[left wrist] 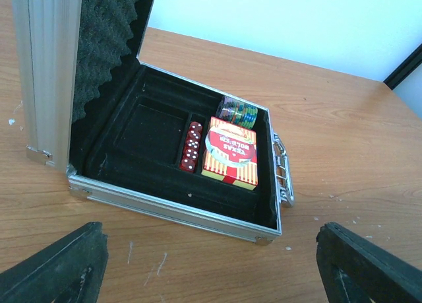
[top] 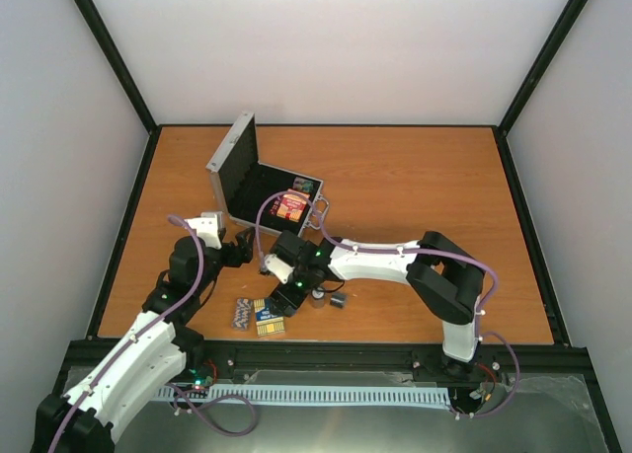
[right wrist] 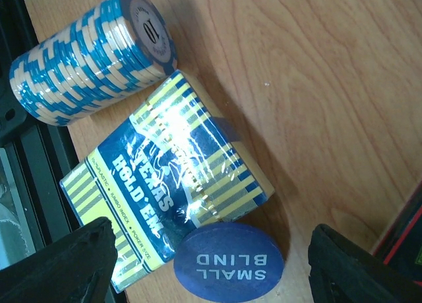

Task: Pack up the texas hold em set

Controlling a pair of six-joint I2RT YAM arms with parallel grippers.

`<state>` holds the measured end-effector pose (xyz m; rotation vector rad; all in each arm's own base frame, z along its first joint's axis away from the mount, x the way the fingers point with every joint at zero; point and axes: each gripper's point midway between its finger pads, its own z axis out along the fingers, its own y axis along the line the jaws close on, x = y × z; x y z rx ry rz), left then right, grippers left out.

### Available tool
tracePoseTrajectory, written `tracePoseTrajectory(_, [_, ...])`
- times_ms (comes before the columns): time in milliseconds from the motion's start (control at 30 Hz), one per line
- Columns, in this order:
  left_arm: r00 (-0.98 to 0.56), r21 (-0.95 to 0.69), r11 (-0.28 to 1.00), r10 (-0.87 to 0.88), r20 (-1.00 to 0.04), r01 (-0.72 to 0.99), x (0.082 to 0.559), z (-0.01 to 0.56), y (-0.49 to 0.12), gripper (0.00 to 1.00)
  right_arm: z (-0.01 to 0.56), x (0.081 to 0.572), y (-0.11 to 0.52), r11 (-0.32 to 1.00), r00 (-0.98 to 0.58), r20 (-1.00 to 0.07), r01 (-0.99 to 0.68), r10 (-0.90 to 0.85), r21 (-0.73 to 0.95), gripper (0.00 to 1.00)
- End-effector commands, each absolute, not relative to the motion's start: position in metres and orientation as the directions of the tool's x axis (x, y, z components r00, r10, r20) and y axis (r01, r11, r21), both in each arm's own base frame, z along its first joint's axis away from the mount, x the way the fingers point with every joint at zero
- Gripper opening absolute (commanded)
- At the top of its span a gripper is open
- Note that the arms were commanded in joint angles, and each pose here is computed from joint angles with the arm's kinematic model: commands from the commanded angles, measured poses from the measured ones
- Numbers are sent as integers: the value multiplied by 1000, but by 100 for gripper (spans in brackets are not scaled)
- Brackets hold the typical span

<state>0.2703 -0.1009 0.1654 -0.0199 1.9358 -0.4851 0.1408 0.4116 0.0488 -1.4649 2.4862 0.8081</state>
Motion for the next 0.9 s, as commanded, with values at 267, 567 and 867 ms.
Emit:
tracePoseTrajectory(267, [-367,-322,920,-226,-902,225,273,176,-100,87,33,143,401,413,-523,-327,-840,-787,351,79])
tracePoseTrajectory(567, [-371,-322,920,-225,-901,223,273,175,-100,87,26,137,394,424,-534,-302,-831,-790,361,77])
tracePoseTrajectory(867, [-364,-322,920,-228,-903,222,272,176,-99,87,23,133,393,422,-540,-296,-823,-788,379,74])
